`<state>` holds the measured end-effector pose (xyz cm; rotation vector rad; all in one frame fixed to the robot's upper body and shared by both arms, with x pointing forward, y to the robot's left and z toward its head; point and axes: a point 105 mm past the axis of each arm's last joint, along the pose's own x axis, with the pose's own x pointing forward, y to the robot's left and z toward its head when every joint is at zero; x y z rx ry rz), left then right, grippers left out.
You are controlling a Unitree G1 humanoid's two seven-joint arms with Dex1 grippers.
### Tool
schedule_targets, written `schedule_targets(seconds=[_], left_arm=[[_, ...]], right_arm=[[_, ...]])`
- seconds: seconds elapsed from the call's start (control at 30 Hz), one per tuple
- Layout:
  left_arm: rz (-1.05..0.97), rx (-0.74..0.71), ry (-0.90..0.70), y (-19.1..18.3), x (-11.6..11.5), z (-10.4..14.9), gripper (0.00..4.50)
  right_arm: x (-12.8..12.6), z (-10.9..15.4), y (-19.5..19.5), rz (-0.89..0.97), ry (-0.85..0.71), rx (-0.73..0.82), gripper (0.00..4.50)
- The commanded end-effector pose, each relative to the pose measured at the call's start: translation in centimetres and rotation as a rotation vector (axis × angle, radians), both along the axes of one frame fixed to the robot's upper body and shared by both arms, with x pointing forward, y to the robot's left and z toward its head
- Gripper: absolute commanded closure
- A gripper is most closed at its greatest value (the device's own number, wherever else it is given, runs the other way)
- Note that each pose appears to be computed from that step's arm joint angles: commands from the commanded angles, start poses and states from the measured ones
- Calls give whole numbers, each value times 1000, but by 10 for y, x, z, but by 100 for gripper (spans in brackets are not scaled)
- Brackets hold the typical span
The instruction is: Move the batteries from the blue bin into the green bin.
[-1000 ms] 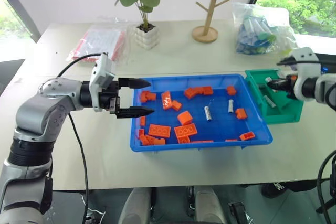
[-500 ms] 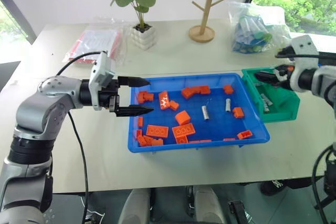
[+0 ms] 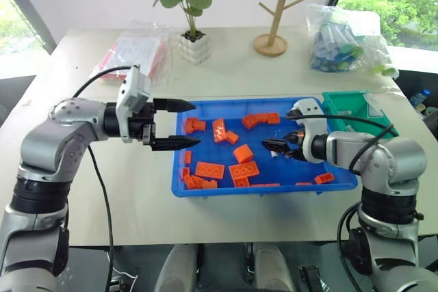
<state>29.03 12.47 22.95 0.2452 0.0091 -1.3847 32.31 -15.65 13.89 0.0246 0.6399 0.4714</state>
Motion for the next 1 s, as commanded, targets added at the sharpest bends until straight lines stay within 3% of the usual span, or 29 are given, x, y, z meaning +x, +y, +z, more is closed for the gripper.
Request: schedule_targets(seconds=[0.03, 0.17, 0.4, 0.57, 0.77, 0.87, 1.0], left_arm=[[-1, -12, -46, 1, -3, 13, 0], [6, -14, -51, 1, -2, 14, 0], [13, -13, -60, 1, 1, 15, 0], [12, -12, -63, 0, 2, 15, 0], [9, -12, -61, 0, 2, 13, 0], [5, -13, -60, 0, 3, 12, 0], [-3, -21, -62, -3, 5, 12, 0]], right_arm=[[4, 2, -2, -24, -42, 0, 50], [-2, -19, 4, -13, -2, -8, 50], [-2, -21, 3, -8, -11, -22, 391], [11, 25, -22, -52, -105, -6, 391], [26, 92, -93, -223, -260, -68, 391], [24, 101, -131, -322, -267, -123, 391], [18, 86, -155, -370, -219, -150, 391]])
